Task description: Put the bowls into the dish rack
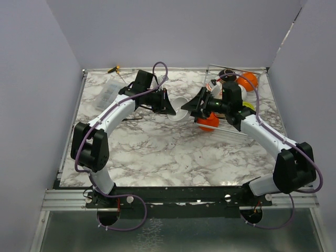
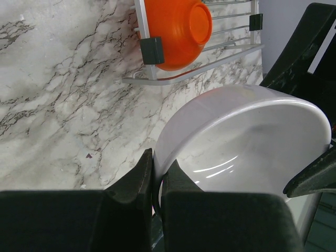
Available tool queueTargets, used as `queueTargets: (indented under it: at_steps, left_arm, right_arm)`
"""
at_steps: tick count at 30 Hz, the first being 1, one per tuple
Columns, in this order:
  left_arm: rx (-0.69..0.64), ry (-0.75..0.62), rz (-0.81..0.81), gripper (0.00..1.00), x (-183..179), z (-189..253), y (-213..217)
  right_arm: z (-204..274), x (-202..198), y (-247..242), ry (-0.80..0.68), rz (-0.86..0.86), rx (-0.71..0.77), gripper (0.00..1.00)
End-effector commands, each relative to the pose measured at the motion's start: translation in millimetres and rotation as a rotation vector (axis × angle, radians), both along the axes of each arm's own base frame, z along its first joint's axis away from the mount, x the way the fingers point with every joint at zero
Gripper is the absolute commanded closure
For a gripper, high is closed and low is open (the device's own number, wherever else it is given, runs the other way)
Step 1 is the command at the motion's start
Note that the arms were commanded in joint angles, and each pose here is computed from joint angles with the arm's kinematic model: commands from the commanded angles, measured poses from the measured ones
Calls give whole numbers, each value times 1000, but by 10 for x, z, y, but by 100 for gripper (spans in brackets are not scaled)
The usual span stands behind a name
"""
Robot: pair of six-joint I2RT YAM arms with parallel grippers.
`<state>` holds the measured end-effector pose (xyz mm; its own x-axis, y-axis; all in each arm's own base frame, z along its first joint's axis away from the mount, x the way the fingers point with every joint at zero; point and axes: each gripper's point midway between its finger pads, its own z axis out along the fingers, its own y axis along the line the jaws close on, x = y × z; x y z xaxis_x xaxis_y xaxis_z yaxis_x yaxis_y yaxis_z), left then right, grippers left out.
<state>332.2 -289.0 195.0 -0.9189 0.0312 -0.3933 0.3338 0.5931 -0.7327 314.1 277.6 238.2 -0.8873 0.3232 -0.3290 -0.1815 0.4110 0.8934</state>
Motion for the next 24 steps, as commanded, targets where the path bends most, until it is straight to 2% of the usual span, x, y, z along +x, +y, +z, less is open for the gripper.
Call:
queueTargets:
  at_steps: [1,2,5,7,8,11,14,20,24]
  left_arm:
    - [20,-39,13,100,74,23,-10]
    - [22,-39,15,100,77,17,-7]
    - [34,-45,29,83,91,8,15]
    - [46,-53,42,67,107,3,35]
    - [52,-59,49,60,113,5,44]
    - [83,-93,88,34,173,30,108]
    - [133,-145,154,19,263,71,217]
    - [200,-219,312,13,396,159,526]
    - [217,-260,403,11,428,252,792]
  right_arm:
    - [305,-6,103,-45,48,78,38]
    - [330,7,98,-52,38,78,41]
    - [383,54,64,-71,1,65,51]
    - [375,112,8,-80,-43,18,56]
    - [365,135,-29,-80,-67,-5,57]
    - [367,229,-161,-93,-163,-69,58]
    - [258,347,-386,-110,-256,-227,58]
    - [20,477,-1139,-94,-432,-647,59]
    - [30,444,-1572,-94,-513,-837,59]
